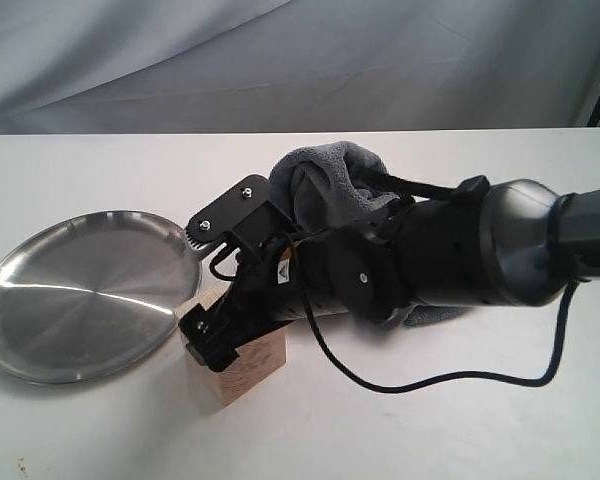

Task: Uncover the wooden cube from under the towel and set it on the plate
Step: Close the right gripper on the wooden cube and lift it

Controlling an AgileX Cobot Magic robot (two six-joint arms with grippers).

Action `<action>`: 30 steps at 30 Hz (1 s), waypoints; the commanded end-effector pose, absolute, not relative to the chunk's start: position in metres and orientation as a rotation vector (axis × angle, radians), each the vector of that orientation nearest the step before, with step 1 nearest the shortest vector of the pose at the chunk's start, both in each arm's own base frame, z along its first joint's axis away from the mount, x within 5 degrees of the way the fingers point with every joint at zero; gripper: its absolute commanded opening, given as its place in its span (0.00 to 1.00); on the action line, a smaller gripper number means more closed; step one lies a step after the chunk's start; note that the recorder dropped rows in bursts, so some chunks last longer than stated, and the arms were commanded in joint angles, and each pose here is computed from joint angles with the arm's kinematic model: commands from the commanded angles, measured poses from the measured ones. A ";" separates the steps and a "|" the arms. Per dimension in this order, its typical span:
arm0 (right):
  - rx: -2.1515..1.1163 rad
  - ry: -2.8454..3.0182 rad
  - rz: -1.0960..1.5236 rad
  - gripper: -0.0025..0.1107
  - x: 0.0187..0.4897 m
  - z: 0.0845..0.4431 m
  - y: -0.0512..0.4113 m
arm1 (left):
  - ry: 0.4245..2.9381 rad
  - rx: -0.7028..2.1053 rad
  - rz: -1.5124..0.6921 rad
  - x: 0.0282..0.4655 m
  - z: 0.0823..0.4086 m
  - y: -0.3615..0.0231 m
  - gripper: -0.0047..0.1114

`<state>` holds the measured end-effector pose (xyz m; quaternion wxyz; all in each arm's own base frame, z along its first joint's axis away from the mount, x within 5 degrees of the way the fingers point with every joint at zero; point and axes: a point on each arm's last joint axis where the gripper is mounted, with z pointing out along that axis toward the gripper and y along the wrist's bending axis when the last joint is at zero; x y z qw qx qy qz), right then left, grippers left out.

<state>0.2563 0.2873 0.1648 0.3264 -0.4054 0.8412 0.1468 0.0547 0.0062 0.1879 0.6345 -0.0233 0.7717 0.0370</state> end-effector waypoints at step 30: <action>-1.050 2.353 0.422 0.95 0.236 0.119 0.312 | 1.747 -0.059 0.083 0.055 0.189 0.006 0.04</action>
